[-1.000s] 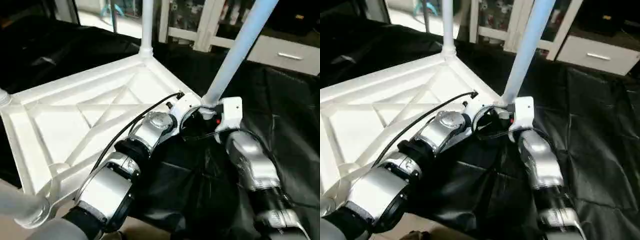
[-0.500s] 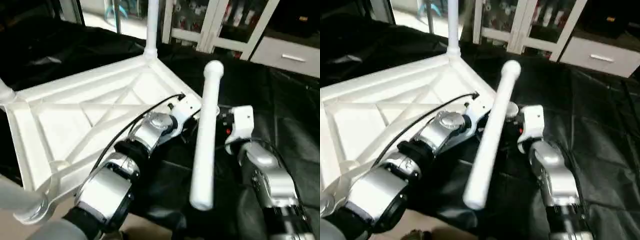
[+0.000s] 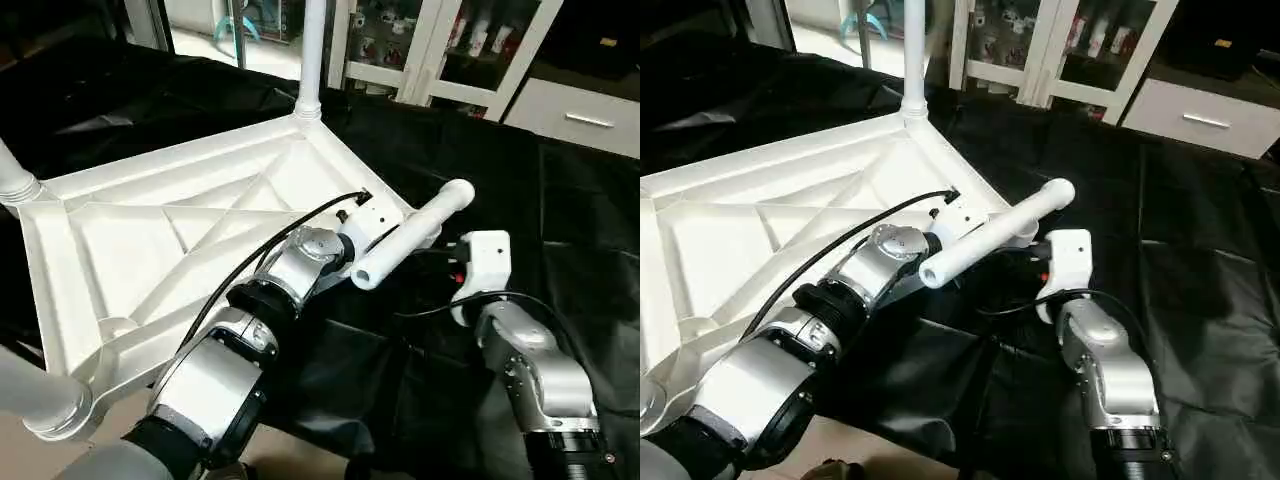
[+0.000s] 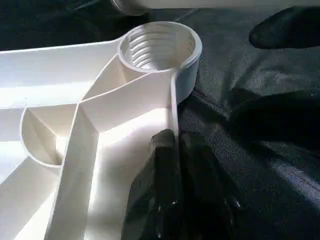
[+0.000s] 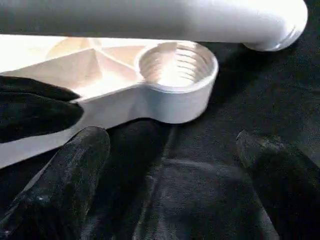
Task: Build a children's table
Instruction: Rotate table base
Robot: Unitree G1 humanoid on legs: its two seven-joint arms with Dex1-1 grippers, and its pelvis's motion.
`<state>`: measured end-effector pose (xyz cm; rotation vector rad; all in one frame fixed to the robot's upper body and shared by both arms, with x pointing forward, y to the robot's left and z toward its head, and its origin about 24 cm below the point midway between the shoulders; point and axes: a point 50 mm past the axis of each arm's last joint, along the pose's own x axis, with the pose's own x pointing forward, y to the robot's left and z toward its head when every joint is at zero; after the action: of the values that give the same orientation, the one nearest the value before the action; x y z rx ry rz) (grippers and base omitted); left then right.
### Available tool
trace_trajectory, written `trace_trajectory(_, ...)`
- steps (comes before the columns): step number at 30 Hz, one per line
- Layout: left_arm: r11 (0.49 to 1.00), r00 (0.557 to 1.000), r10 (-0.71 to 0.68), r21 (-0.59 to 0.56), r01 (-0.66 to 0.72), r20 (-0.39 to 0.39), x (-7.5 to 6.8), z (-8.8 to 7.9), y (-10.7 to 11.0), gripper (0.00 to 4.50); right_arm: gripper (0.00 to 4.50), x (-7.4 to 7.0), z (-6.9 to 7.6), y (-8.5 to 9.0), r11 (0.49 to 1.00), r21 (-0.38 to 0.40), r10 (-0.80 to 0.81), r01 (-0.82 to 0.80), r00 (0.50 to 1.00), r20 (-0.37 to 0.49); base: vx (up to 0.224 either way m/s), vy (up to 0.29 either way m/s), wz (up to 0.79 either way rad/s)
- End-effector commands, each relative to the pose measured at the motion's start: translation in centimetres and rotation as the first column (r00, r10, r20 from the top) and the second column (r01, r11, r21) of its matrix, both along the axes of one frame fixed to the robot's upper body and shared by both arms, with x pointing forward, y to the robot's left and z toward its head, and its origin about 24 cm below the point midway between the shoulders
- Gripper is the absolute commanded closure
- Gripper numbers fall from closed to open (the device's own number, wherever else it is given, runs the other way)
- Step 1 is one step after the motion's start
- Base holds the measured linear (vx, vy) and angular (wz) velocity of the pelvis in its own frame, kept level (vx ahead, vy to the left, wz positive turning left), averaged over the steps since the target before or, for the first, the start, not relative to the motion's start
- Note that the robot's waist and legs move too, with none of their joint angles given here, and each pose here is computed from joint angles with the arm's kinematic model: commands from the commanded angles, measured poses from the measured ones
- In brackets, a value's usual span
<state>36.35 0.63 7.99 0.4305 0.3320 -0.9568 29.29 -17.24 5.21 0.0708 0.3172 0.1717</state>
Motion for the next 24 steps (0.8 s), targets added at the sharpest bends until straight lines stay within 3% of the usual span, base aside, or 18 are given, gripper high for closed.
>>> trace_trajectory(1,0.997,0.995,-0.042,-0.054,0.047,0.092,0.1,1.8,-0.8,4.50,0.06,-0.2,0.5,-0.5,1.000,-0.009,-0.015,0.015,1.000,0.010,0.000,0.000,0.00)
trace_trajectory(5,0.997,0.995,-0.049,-0.047,0.053,0.092,0.1,1.6,-0.4,4.50,0.06,-0.5,0.3,-0.5,1.000,-0.014,-0.003,0.003,1.000,-0.006,0.000,0.000,0.00)
trace_trajectory(11,0.993,0.990,-0.105,-0.034,0.109,0.092,-0.1,1.3,0.1,4.50,0.06,-1.4,1.1,-1.0,0.993,-0.048,0.106,-0.105,0.994,0.020,0.000,0.000,0.00)
trace_trajectory(16,0.990,0.987,-0.140,0.005,0.140,0.081,-0.3,0.4,1.5,4.50,0.06,-2.3,2.3,-4.6,0.970,-0.101,0.220,-0.221,0.975,-0.014,0.000,0.000,0.00)
trace_trajectory(17,0.990,0.987,-0.140,0.005,0.140,0.081,-0.3,0.4,1.5,4.50,0.06,-2.3,2.3,-4.6,0.970,-0.101,0.220,-0.221,0.975,-0.014,0.000,0.000,0.00)
trace_trajectory(18,0.987,0.985,-0.158,0.022,0.157,0.073,-0.4,0.0,2.1,4.50,0.06,-2.4,2.6,-5.9,0.965,-0.136,0.224,-0.226,0.974,-0.027,0.000,0.000,0.00)
trace_trajectory(24,0.983,0.982,-0.181,0.051,0.178,0.060,-0.7,-0.5,3.1,4.50,0.06,-2.1,4.1,-7.4,0.952,-0.173,0.253,-0.252,0.967,-0.016,0.000,0.000,0.00)
